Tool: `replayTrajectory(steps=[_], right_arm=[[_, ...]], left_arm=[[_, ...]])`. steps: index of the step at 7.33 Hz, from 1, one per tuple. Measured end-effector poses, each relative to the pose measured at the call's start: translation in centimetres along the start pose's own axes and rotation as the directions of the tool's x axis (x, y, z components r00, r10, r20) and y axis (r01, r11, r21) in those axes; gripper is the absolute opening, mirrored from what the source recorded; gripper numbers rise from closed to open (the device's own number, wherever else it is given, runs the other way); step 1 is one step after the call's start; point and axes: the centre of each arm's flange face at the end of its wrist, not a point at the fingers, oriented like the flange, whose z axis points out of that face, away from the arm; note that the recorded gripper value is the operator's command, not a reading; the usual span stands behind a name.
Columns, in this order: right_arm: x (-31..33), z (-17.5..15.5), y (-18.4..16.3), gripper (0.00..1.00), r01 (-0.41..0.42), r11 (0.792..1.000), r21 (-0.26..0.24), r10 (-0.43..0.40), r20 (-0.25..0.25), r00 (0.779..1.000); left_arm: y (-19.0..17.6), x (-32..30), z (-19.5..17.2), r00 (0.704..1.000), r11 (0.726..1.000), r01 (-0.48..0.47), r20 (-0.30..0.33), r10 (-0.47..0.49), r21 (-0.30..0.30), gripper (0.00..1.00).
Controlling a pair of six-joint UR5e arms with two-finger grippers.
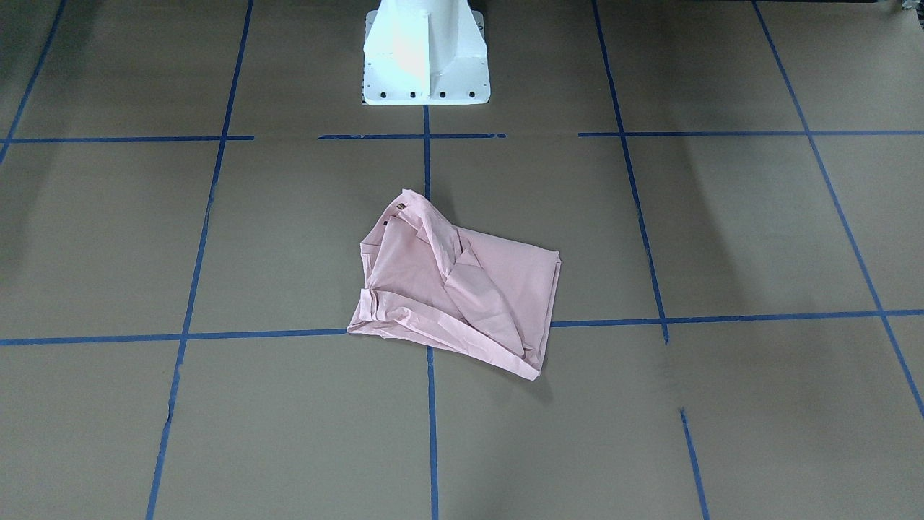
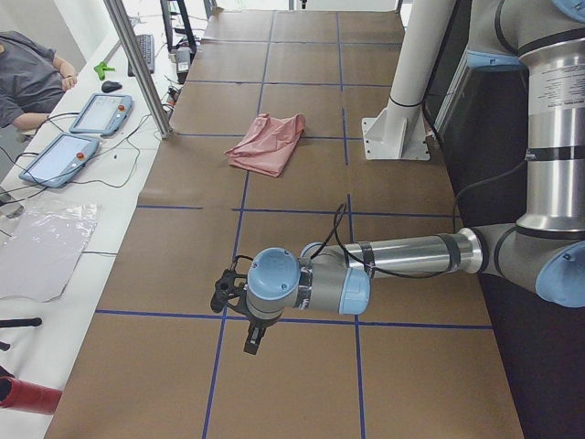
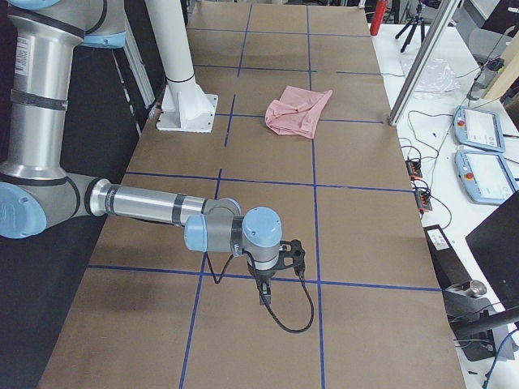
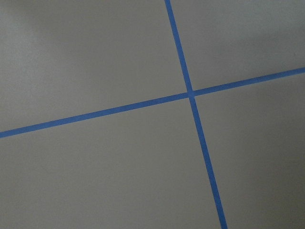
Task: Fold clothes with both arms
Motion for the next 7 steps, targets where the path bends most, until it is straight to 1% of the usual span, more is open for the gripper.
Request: replayTrajectory(steps=[4,6,7], right_arm=[[-0.2,-0.1,0.2,1.0,0.002,1.0,0.004,-0.002,0.007,1.0],[-0.2,-0.2,0.2,1.0,-0.002,1.0,0.005,0.002,0.01,1.0],[-0.2,-0.2,0.2,1.0,-0.002,1.0,0.005,0.002,0.008,1.0]], left_arm=[[-0.5,0.6,-0.2,0.999,0.998,-0.048,0.003,0.048,0.036,1.0],[-1.0,1.7,1.4,0.999,0.999,-0.043,-0.006,0.043,0.001,1.0],[-1.5,2.6,2.2,1.0,1.0,-0.018,-0.014,0.018,-0.016,1.0]])
